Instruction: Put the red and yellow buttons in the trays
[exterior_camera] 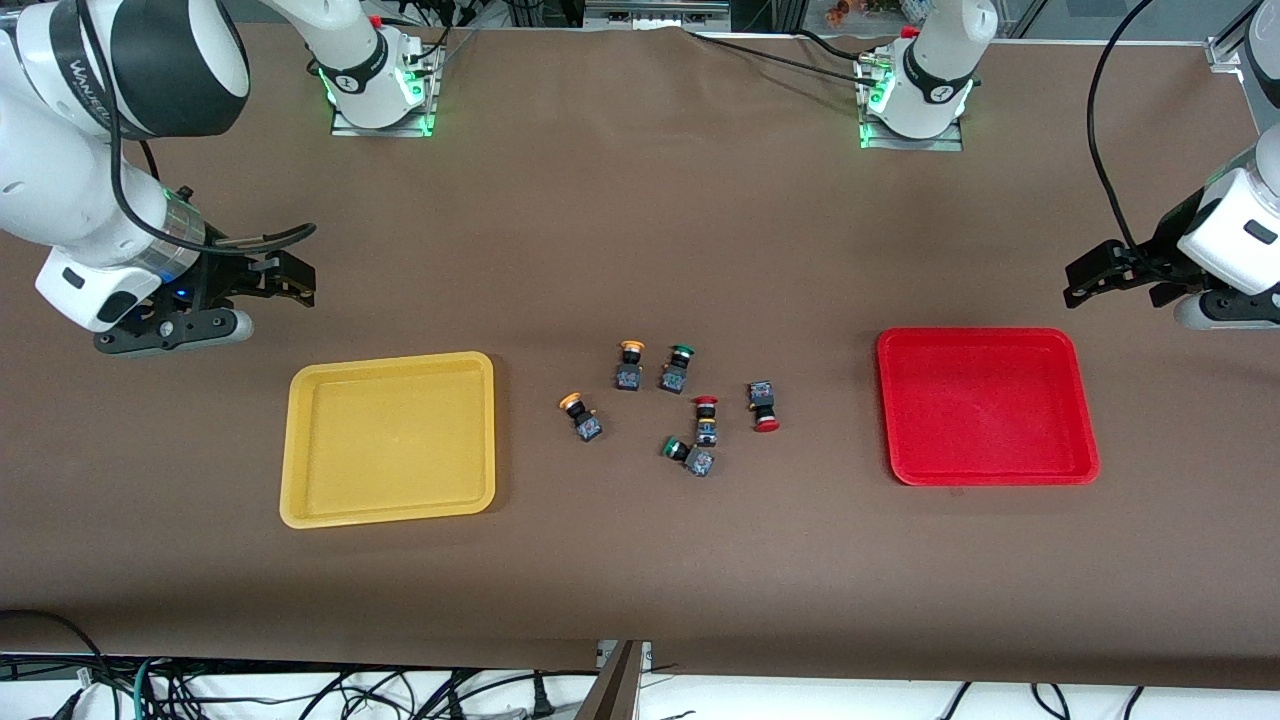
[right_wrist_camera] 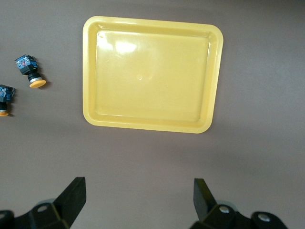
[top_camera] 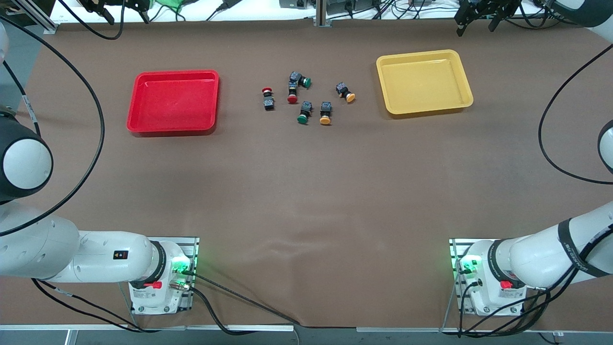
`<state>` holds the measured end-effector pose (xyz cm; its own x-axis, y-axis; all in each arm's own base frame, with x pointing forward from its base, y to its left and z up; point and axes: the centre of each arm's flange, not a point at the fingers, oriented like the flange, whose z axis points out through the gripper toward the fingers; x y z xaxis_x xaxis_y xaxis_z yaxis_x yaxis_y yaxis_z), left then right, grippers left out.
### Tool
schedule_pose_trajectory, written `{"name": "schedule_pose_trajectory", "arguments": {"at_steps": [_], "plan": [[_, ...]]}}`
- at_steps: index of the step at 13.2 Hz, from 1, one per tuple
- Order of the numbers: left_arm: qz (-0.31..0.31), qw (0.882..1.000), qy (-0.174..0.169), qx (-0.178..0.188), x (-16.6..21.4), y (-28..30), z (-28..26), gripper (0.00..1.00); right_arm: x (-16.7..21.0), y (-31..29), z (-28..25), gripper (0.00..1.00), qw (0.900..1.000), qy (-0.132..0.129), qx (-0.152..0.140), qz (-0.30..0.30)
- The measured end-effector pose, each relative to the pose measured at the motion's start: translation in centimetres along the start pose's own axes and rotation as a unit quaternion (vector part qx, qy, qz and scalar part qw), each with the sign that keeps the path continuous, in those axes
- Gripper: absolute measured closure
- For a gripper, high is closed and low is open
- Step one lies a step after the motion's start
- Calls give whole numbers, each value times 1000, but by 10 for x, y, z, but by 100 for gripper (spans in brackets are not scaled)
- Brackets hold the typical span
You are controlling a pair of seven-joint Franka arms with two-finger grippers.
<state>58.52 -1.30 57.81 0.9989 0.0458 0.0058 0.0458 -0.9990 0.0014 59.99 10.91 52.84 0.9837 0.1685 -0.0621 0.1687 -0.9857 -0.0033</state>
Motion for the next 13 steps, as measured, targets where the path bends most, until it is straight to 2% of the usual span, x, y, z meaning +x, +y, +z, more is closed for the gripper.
{"name": "schedule_pose_trajectory", "arguments": {"at_steps": [4,6,7,9,11,13], "plan": [[0,1000,-8,0,0,0,5,0,2,-11,9,0,1000,-9,2,-10],[0,1000,-9,0,1,0,6,0,13,-50,36,0,999,-20,3,-40],[0,1000,-9,0,1,0,6,0,26,-80,57,0,998,-14,8,-59],[2,1000,-18,1,1,2,10,0,58,-148,115,0,995,9,13,-100],[12,998,-55,1,0,10,30,0,89,-210,177,0,990,45,13,-134],[35,995,-91,2,10,38,72,0,112,-245,236,0,985,85,18,-150]]}}
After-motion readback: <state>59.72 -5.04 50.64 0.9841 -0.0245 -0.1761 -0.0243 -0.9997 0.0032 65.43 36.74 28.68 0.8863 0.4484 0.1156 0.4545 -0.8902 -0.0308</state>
